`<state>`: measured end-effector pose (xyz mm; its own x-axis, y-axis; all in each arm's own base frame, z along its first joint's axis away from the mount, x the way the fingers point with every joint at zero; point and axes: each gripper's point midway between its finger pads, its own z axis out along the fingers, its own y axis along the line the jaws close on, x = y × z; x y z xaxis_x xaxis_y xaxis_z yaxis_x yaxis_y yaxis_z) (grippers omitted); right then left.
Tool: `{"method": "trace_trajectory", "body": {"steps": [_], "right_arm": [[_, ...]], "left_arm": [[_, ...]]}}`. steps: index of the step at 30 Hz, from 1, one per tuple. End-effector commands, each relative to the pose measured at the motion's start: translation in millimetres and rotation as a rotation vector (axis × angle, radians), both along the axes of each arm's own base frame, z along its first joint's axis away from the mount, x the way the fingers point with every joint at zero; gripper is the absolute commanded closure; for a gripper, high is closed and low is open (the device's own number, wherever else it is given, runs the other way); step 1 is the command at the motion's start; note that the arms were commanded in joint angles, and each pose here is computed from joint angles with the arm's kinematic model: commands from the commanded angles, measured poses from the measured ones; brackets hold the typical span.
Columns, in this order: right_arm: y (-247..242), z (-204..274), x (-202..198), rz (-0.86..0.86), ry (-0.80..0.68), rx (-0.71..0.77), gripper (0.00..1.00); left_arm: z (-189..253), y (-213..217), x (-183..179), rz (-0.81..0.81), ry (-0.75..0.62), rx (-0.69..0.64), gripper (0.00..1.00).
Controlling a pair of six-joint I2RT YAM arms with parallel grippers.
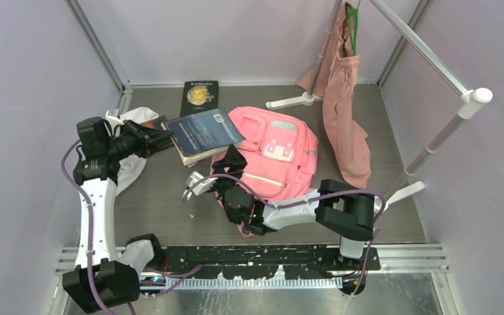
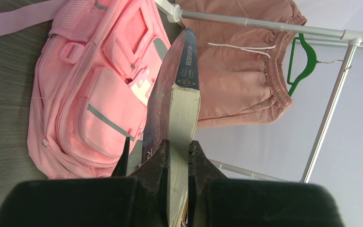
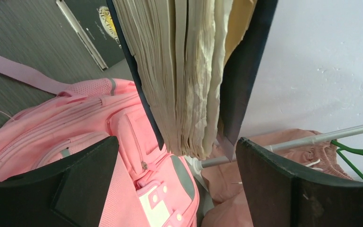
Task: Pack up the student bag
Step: Pick up the book from the center of the board.
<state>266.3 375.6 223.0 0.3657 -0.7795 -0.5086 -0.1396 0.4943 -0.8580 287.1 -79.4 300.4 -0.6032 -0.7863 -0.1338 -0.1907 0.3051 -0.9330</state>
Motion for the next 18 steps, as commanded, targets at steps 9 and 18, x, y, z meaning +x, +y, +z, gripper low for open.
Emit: {"method": "trace_trajectory", "body": {"steps": [9, 18], "right_arm": [[22.9, 28.9, 41.2, -0.007, -0.010, 0.051, 0.00], [24.4, 21.8, 49.1, -0.016, 0.034, 0.056, 0.57]], "left_arm": [[44.4, -18.6, -15.2, -0.154, -0.162, -0.020, 1.00], [48.5, -17.0, -17.9, -0.148, -0.176, 0.023, 1.00]]}}
